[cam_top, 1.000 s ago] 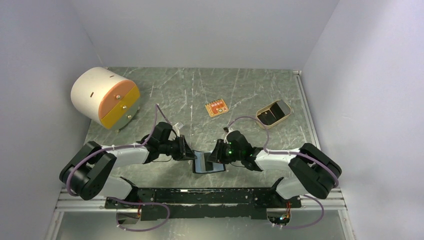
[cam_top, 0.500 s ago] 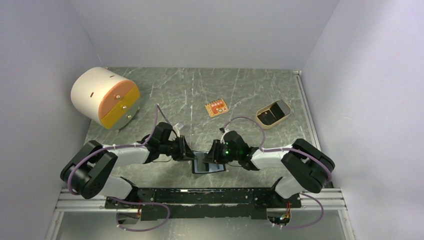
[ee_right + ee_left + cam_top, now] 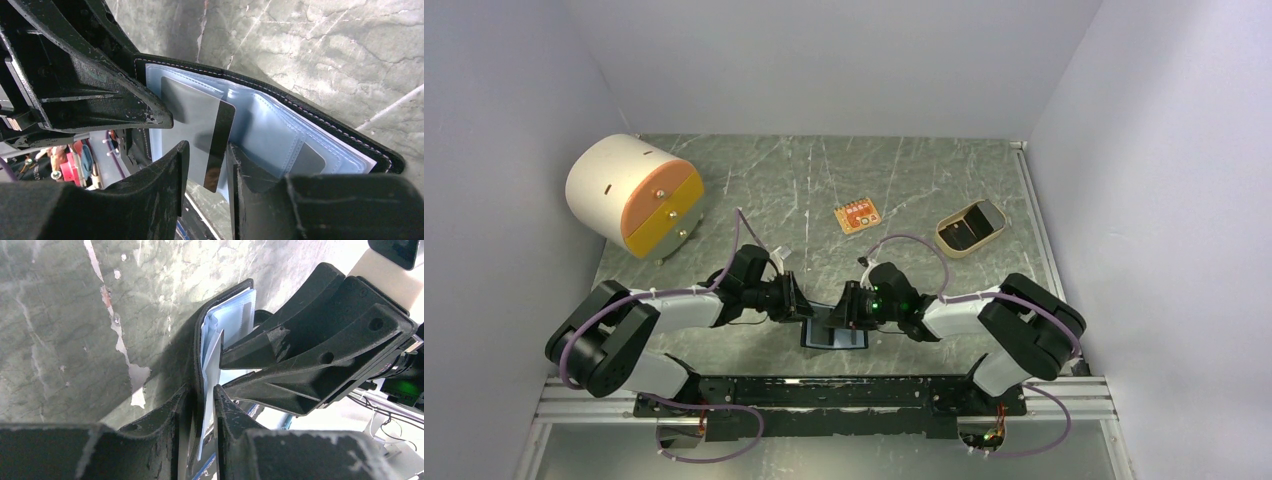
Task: Put the credit cards into the card holder
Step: Insert the credit card into the card holder.
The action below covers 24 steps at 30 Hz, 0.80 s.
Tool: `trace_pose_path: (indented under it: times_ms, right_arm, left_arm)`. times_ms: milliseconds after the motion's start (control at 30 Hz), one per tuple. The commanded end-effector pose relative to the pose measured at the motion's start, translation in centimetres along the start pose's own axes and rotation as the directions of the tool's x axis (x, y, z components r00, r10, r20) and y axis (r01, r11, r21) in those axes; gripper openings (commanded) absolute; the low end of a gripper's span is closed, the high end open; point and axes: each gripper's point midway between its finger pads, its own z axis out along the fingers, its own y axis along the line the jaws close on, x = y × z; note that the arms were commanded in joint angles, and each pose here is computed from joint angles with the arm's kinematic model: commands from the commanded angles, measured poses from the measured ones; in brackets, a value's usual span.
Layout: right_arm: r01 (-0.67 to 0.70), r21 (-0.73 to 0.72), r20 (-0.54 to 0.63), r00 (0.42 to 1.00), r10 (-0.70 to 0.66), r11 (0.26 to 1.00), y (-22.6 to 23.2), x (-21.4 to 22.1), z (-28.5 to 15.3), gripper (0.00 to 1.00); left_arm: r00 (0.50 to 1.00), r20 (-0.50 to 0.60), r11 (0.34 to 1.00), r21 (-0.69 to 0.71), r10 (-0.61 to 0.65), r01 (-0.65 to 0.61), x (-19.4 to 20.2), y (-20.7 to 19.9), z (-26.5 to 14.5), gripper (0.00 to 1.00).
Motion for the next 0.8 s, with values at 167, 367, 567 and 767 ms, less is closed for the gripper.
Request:
trace_pose_path:
  times_ms: [167,367,567,767]
  right_arm:
    - [-0.016,-0.073,0.001,1.000,0.016,0.997,1.4,0.0,0.6,0.39]
    - [-0.040,-0.066,0.019,0.999,0.042,0.997,1.8,-0.6,0.7,0.39]
    - [-0.072,-0.111,0.022,0.997,0.074,0.991,2.6,-0.7,0.6,0.41]
    - [-0.065,-0.132,0.021,0.997,0.069,0.989,3.1,-0.9,1.1,0.41]
  left_arm:
    - [1.000,0.006,0.998,0.058,0.019,-0.019,-0.1,-0.8,0.0,0.27]
    - [1.000,0.005,0.998,0.059,0.017,-0.017,-0.1,-0.8,0.0,0.27]
    - [1.000,0.009,0.998,0.055,0.014,-0.015,0.0,-0.5,0.1,0.27]
    - [1.000,0.008,0.999,0.039,0.016,-0.017,0.0,-0.2,0.2,0.27]
